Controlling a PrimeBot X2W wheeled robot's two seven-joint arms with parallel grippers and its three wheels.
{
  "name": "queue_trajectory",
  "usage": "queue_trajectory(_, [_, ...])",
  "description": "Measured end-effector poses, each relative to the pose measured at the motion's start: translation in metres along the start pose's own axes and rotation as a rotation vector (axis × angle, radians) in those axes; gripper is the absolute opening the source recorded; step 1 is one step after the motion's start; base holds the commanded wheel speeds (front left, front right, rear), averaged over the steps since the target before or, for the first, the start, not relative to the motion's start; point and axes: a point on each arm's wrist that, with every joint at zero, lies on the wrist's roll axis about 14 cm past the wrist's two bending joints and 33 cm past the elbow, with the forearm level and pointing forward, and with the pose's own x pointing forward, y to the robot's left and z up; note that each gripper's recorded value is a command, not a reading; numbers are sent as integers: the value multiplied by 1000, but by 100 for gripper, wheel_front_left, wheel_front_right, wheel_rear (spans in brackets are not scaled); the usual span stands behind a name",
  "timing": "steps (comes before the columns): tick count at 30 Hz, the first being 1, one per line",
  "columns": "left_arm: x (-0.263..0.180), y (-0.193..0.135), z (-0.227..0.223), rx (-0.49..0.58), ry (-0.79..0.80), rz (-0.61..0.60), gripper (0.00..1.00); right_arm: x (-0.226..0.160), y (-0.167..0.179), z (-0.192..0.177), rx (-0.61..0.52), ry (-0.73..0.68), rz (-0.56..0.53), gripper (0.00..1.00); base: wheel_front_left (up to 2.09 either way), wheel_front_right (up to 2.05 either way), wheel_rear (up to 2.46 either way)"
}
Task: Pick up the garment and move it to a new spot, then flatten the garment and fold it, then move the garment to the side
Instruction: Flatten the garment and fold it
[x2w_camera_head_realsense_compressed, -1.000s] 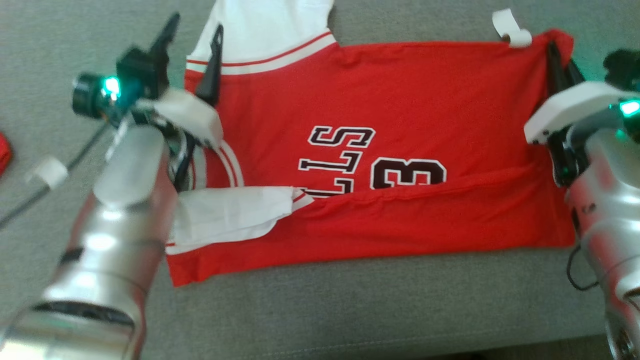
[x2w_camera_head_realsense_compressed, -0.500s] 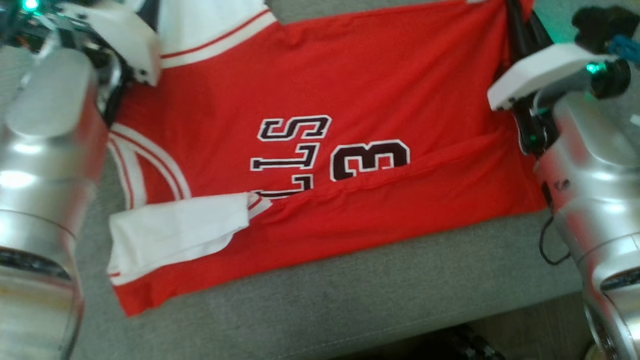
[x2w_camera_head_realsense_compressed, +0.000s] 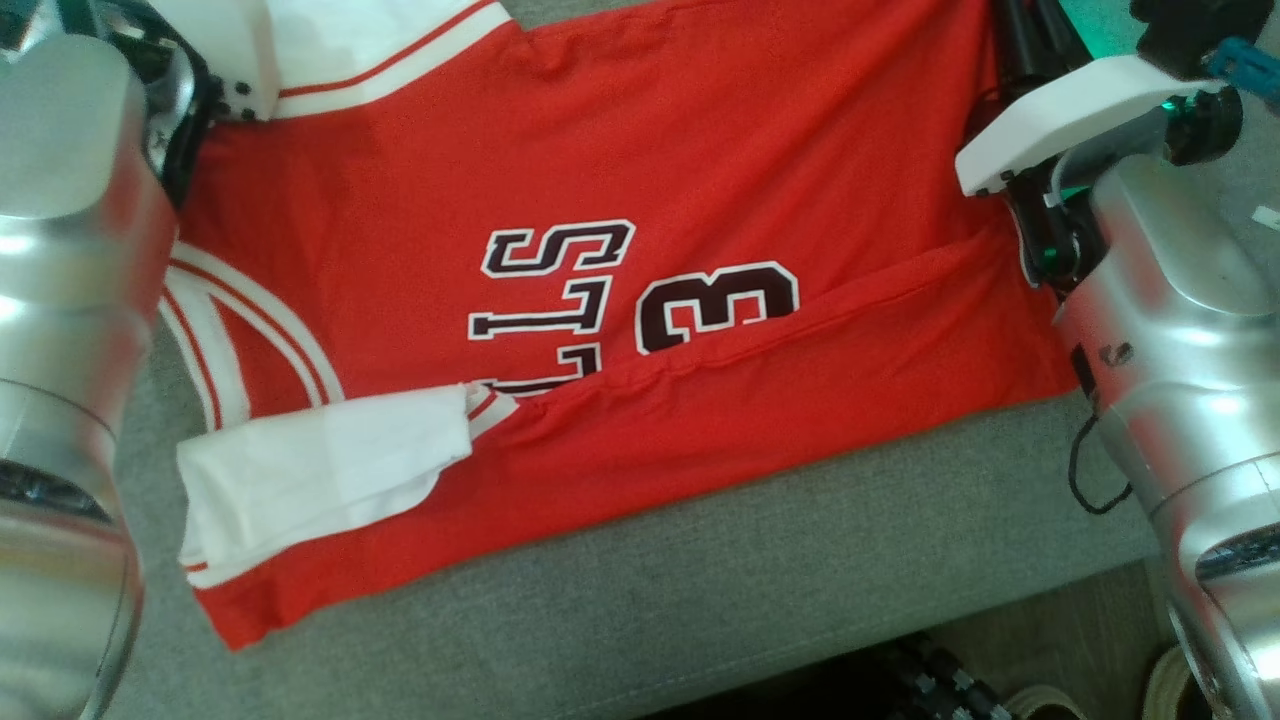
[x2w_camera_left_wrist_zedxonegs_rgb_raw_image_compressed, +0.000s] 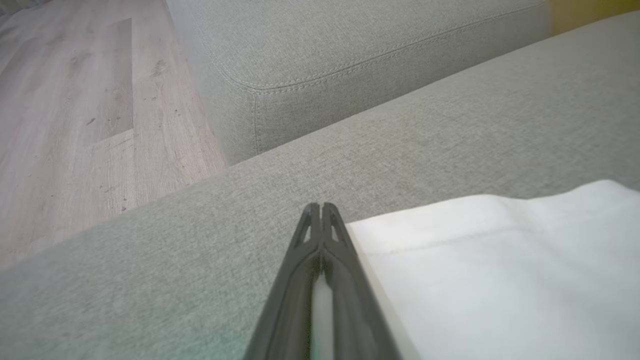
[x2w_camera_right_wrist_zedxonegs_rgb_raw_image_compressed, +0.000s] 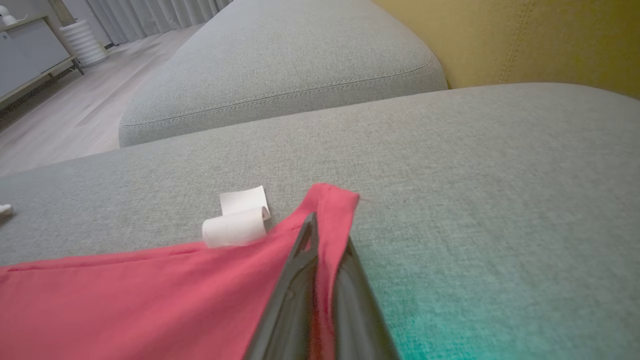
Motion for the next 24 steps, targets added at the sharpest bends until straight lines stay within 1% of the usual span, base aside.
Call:
queue_trajectory(6, [-14,0,10,5,-73,2,0,1,2,12,-6,-25,10,0,0,0,0])
queue_trajectory(12, [-33,11,43,3,-216,33,0,2,6,30,10,-68,14,0,0,0,0])
queue_trajectory(19, [-57,-3,91,-6,-360,14,0,-7,12,58,28,-141,20,0,0,0,0])
queue_trajectory(22, [-75,-13,105,-21,-418,-4,0,-19,10,56,46,-145,8,0,0,0,0])
queue_trajectory(24, [-89,-20,105,-46,-445,-13,0,-29,5,50,51,-136,-3,0,0,0,0])
